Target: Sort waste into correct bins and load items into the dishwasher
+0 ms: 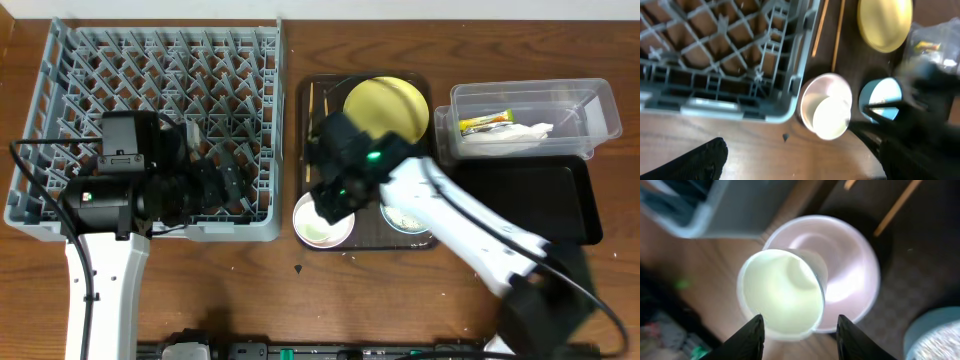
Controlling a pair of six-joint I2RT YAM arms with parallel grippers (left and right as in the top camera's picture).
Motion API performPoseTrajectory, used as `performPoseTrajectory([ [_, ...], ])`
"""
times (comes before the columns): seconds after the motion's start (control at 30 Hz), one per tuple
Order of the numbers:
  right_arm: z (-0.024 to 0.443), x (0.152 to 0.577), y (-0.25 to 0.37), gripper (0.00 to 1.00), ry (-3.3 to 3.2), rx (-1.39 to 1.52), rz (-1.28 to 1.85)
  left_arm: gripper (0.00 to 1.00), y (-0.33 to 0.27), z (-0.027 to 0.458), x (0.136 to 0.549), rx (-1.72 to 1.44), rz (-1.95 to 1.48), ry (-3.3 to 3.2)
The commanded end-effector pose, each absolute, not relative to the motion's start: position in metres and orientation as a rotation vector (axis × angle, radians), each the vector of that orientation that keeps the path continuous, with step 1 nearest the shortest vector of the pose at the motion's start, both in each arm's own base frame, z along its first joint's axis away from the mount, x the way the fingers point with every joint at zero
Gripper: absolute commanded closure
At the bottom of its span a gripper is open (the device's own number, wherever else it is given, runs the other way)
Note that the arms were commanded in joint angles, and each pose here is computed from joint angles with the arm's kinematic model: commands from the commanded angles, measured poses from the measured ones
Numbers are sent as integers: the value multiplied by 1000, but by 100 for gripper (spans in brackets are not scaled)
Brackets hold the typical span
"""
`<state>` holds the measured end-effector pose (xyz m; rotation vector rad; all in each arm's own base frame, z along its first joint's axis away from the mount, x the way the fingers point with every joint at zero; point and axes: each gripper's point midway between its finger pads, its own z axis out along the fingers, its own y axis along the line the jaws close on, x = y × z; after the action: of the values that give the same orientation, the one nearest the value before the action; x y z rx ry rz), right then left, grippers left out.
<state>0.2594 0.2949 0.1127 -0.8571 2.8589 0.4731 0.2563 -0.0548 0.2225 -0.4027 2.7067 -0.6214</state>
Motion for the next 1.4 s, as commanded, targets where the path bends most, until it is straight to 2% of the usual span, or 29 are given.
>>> performPoseTrajectory([
  [0.0,70,262,288,64,2937,-836,274,2,-56,222,245,-391,-626,2753],
  [0.07,58,266,282,76,2967,-800,203,2,-56,221,240,-358,-619,2773],
  [0.27,70,274,273,99,2958,-738,210,2,-52,237,244,-324,-606,2693],
  [0.4,104,278,262,99,2895,-724,255,2,-53,258,253,-296,-657,2578],
  [0.53,161,290,252,99,2742,-701,449,2,-76,285,259,-199,-883,2454],
  [0.67,239,300,254,99,2472,-699,882,2,-115,328,251,76,-1235,2261],
  [0.83,341,283,263,99,1955,-895,1476,2,-135,363,239,253,-1454,2092],
  [1.23,371,234,310,99,1640,-1216,1612,2,-153,389,212,433,-1681,1955],
  [1.33,376,230,317,99,1605,-1234,1610,0,-158,392,206,467,-1715,1945],
  [1.37,375,233,318,99,1609,-1228,1595,2,-160,392,204,476,-1721,1944],
])
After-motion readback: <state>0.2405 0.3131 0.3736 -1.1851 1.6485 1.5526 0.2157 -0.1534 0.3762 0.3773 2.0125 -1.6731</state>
